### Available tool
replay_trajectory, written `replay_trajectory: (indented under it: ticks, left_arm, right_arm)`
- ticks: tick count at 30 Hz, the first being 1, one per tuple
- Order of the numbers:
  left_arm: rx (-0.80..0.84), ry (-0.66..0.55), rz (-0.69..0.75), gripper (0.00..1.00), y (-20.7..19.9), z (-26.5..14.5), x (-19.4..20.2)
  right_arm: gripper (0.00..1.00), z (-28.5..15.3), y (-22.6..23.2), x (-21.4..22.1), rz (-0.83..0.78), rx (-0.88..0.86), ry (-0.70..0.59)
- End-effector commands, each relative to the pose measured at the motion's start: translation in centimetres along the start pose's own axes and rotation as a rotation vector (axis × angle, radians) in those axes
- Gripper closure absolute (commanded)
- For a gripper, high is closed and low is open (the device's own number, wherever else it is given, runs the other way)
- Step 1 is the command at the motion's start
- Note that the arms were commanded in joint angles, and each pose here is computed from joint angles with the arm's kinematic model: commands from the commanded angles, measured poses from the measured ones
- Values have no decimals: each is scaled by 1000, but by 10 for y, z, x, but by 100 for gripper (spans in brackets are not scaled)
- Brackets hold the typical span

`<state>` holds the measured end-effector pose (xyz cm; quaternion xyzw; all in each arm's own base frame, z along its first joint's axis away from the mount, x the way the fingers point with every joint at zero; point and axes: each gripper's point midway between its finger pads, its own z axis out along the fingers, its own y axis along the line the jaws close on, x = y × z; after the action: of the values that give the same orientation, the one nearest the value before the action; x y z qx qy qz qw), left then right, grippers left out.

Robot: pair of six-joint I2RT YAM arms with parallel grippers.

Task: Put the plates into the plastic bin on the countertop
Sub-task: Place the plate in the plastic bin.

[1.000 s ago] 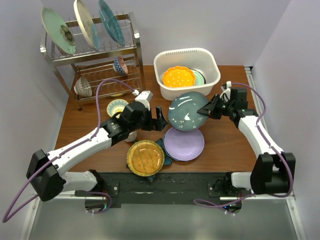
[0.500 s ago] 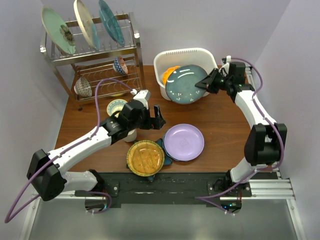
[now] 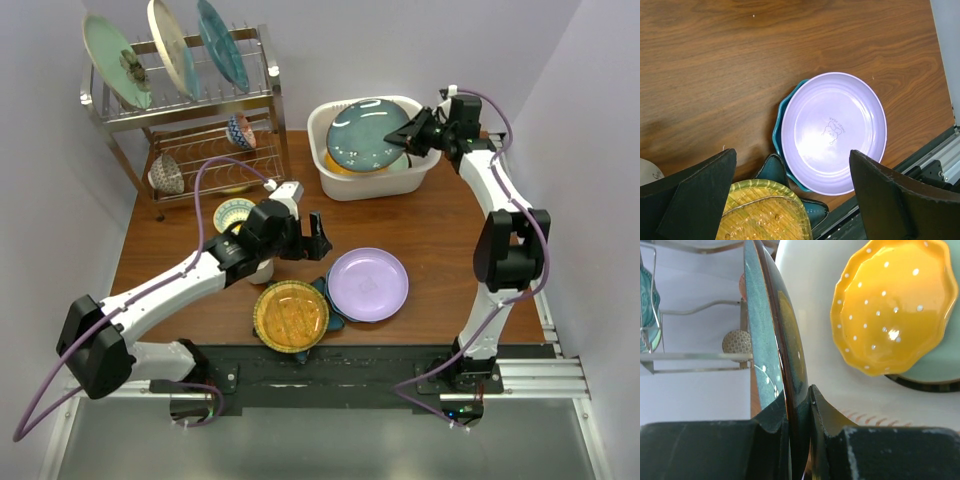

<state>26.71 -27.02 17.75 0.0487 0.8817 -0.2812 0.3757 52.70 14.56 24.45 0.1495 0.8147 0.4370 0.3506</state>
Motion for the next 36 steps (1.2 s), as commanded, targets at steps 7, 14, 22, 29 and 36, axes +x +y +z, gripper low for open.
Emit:
replay_trajectory:
  ticks: [7, 14, 22, 29, 36]
  left_arm:
    - [14, 5, 19, 0, -1, 4, -1]
    - [10, 36, 20, 0, 4, 12, 10]
    - [21, 52, 22, 0, 4, 14, 13]
    - [11, 57, 24, 0, 8, 15, 15]
    - [9, 66, 17, 0, 10, 16, 18]
  right_arm:
    - [100, 2, 62, -54, -50, -168, -119]
    - [100, 34, 43, -60, -54, -105, -108]
    - [100, 68, 16, -55, -22, -59, -79]
    - [100, 84, -4, -47, -3, -21, -53]
    - [100, 96, -23, -38, 12, 8, -27]
